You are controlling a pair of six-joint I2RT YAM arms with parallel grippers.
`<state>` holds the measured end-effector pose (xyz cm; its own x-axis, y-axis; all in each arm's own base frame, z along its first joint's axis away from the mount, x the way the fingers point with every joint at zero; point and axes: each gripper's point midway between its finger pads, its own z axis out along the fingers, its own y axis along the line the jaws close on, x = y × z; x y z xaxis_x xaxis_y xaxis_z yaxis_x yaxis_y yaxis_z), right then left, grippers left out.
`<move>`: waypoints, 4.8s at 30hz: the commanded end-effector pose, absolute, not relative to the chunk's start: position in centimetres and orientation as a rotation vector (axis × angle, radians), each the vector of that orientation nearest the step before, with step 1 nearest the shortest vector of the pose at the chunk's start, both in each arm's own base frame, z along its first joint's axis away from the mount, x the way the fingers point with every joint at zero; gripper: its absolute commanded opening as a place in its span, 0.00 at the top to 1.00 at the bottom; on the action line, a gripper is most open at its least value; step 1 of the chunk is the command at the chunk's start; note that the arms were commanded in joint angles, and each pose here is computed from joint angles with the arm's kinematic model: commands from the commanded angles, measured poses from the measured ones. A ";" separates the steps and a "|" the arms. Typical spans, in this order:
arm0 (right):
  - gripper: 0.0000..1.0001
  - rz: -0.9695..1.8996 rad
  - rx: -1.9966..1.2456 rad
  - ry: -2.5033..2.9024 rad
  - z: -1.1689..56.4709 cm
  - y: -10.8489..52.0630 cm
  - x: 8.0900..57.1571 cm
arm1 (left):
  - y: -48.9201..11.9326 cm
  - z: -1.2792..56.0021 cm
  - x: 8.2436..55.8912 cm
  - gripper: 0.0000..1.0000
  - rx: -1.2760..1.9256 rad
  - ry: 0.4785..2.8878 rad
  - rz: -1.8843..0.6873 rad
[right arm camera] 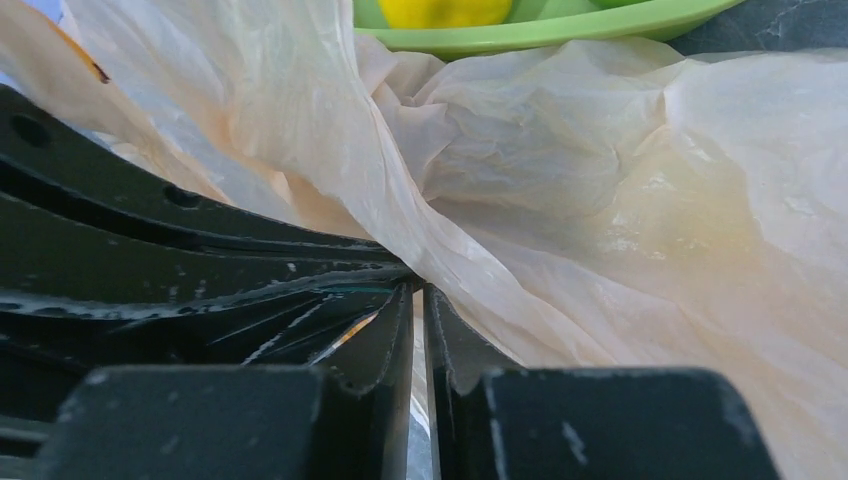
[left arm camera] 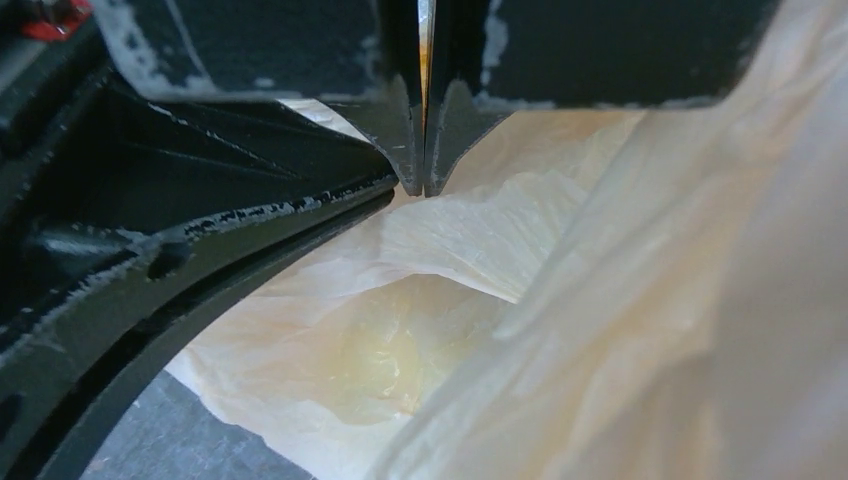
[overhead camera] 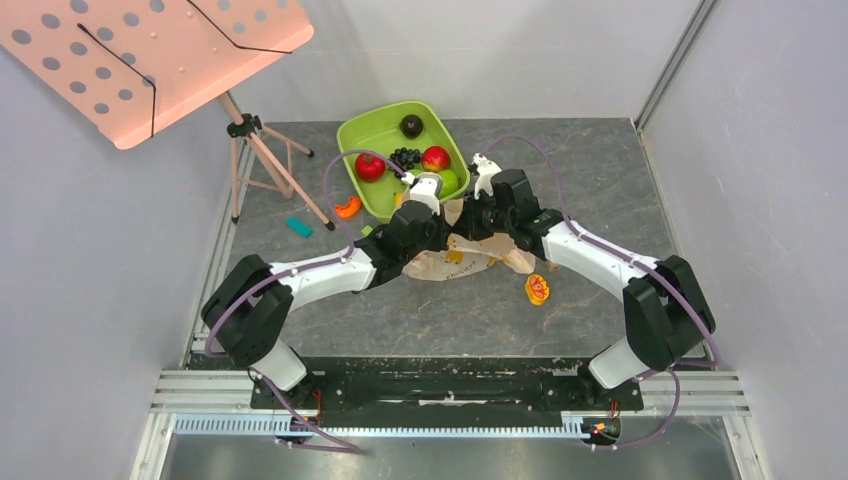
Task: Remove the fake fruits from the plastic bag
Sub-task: Adjust the plastic bag at the center of the board, then take out the fake fruit from the plastic bag.
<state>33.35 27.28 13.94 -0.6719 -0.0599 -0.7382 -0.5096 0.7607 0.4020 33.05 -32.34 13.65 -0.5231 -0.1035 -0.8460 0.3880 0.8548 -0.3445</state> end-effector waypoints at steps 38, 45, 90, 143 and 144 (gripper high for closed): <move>0.40 0.373 -0.173 2.171 11.6 25.0 46.0 | -30.4 0.8 26.5 0.98 0.235 2.213 -0.657; 0.35 0.394 -0.259 2.160 11.8 25.3 46.1 | -30.7 0.9 24.8 0.98 0.271 2.213 -0.663; 0.66 0.615 -0.374 2.315 1.1 20.7 21.2 | -28.0 6.6 25.5 0.98 0.249 2.088 -0.627; 0.25 0.354 -0.801 2.117 4.5 26.2 31.8 | -30.7 7.7 25.3 0.98 0.301 2.045 -0.682; 0.27 0.349 -0.801 2.129 4.1 26.2 31.9 | -30.7 7.8 25.3 0.98 0.301 2.044 -0.683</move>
